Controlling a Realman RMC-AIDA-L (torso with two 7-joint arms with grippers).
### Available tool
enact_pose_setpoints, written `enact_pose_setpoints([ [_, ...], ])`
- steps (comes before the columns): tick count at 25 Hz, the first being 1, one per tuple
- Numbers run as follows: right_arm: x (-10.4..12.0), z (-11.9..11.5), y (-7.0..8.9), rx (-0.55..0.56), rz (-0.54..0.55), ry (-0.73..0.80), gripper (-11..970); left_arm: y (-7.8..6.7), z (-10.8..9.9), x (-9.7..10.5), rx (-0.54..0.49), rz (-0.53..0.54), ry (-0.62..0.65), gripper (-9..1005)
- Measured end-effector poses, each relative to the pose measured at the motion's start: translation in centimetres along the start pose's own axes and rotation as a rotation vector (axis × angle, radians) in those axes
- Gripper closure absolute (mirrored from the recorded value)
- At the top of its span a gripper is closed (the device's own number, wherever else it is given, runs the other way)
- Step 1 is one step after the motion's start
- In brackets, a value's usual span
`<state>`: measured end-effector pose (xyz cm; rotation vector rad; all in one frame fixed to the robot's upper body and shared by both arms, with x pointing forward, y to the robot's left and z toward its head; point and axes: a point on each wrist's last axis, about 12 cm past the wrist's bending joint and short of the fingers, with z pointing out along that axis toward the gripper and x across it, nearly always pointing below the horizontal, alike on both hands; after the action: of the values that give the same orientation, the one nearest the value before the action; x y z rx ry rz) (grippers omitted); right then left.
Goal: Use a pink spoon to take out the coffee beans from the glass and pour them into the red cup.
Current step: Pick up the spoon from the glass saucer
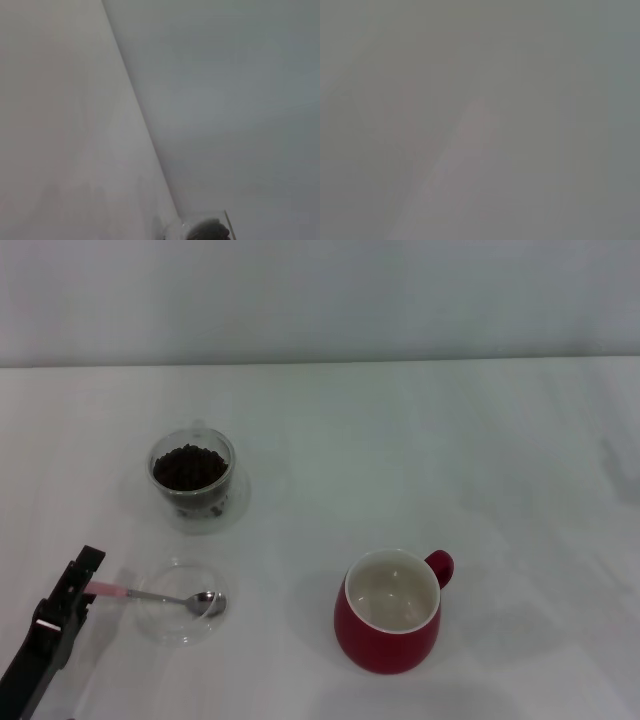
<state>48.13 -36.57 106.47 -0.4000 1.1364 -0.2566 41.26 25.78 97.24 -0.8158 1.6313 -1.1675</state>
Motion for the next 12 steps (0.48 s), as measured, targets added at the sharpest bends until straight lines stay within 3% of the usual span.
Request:
enact_pose_setpoints([
  [6, -0.04, -0.24, -0.02, 0.002, -0.001, -0.001, 354, 0.14, 0.05, 0.05, -0.013, 0.0, 0.006, 292],
  [12, -0.05, -0.32, 0.13, 0.003, 0.001, 0.0, 354, 0.35, 0.05, 0.1, -0.032, -0.002, 0.009, 405],
])
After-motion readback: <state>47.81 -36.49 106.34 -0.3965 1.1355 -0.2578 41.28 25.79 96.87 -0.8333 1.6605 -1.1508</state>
